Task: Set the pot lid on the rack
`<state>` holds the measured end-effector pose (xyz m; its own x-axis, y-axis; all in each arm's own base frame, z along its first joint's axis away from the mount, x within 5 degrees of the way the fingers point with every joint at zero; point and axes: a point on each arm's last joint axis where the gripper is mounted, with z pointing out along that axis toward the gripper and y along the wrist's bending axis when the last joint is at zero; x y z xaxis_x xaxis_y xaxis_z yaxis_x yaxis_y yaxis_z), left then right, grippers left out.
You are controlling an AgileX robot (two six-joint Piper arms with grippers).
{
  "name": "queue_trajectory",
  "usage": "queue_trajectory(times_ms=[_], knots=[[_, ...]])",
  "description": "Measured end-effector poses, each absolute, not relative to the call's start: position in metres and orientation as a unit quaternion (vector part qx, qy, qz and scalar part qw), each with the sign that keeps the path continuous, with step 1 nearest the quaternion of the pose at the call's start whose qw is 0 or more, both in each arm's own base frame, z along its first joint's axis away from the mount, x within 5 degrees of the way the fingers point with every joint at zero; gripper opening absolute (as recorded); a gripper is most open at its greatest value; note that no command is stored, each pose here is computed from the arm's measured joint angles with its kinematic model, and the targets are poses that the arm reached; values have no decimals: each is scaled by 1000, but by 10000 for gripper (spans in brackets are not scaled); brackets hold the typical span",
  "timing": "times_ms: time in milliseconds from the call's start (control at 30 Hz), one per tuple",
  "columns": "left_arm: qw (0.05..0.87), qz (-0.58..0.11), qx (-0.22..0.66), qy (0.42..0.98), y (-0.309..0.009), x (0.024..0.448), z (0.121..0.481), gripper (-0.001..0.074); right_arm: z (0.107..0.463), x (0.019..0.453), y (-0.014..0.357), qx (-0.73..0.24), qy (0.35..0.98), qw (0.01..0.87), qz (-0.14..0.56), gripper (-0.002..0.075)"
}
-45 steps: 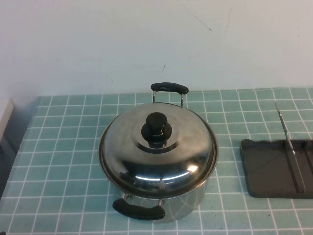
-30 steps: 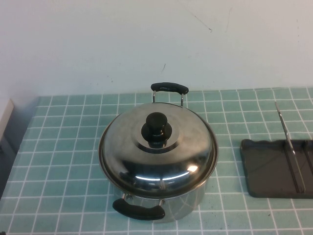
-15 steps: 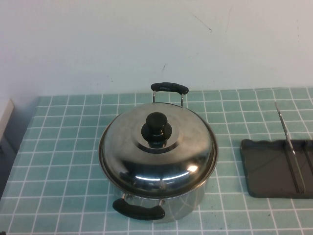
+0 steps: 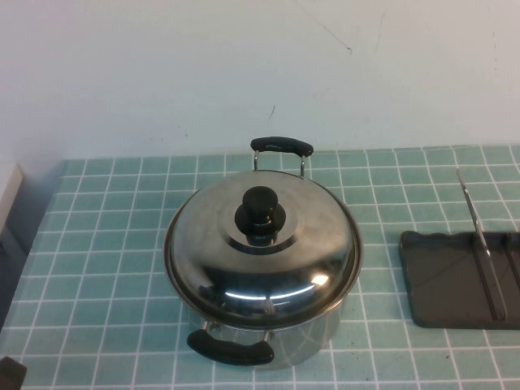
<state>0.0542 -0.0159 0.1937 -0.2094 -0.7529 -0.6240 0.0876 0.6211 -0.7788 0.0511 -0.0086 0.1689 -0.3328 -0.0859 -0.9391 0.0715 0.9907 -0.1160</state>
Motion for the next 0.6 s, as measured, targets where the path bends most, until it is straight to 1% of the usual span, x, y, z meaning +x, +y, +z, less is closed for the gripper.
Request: queue_trajectory(times_ms=[200, 300, 333, 400, 533, 600], knots=[[592, -392, -281, 646, -12, 55, 200, -3, 169, 51, -9, -4, 813, 578, -68, -1], [607, -394, -290, 626, -9, 56, 204, -3, 169, 51, -9, -4, 813, 578, -68, -1], [617, -386, -279, 627, -9, 55, 207, -3, 169, 51, -9, -4, 813, 578, -68, -1], [634, -355, -226, 649, -12, 53, 220, -3, 169, 51, -9, -4, 813, 578, -68, -1], [653, -260, -94, 705, -18, 55, 269, -4, 169, 51, -9, -4, 813, 578, -68, -1], [647, -224, -50, 727, -21, 64, 289, -3, 169, 51, -9, -4, 813, 578, -68, -1]])
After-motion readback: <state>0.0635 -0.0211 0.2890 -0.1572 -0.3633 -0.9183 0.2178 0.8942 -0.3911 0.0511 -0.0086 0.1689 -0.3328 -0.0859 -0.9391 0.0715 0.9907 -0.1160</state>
